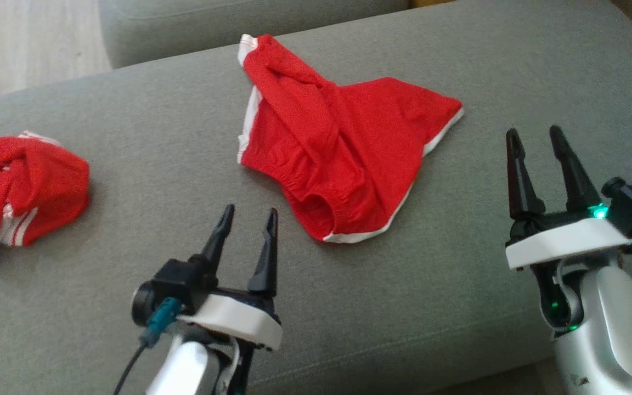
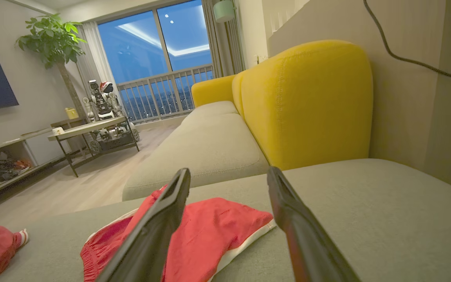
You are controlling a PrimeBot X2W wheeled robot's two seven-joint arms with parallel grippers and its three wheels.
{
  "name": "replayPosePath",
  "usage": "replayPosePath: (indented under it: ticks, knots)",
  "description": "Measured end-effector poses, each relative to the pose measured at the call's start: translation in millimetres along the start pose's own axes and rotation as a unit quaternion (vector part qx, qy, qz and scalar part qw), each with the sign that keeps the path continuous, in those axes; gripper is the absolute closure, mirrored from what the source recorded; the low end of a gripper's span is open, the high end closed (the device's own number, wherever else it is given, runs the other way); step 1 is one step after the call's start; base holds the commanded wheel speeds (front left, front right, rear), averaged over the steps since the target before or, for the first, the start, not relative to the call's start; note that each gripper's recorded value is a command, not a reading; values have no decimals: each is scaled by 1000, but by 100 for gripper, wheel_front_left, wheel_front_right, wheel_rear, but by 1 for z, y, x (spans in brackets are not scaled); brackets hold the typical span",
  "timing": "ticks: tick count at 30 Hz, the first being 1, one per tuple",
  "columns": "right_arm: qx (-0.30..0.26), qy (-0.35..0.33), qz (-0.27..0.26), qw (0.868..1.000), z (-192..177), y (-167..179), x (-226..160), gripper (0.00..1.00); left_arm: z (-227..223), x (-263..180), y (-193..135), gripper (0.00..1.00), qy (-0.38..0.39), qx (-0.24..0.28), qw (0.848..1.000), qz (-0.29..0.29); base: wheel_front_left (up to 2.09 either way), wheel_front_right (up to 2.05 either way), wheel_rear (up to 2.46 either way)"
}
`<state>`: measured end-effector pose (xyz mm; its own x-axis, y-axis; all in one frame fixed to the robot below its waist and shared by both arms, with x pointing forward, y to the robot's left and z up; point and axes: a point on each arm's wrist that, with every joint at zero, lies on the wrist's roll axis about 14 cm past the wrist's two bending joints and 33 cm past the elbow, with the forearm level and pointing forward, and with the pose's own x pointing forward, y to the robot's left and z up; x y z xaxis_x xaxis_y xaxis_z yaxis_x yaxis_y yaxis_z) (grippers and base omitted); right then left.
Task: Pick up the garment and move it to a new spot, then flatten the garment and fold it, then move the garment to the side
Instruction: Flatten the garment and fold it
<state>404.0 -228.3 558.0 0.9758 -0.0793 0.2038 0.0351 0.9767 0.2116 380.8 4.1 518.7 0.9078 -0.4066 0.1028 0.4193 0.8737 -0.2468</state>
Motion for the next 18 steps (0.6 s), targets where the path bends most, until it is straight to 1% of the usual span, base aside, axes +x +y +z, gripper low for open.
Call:
replayPosePath:
  ticks: [1, 4, 9, 13, 18]
  knots:
    - [-4, -13, -3, 1000, 10, -3, -1, 0, -5, 2, -10, 0, 7, -5, 1000, -21, 0, 0, 0]
    - [-20, -19, -6, 1000, 19, -6, -3, 0, -26, 2, -31, 0, 39, -11, 997, -64, 0, 0, 0]
    - [-27, -11, -22, 999, 15, -17, -13, 0, -61, 6, -59, 0, 93, -3, 987, -130, 0, 0, 0]
    - [-25, -11, -35, 999, 15, -25, -17, 0, -83, 19, -66, 0, 123, 16, 980, -156, 0, 0, 0]
    - [-29, -10, -57, 998, 15, -40, -23, 0, -116, 27, -65, 0, 172, 44, 970, -167, 0, 0, 0]
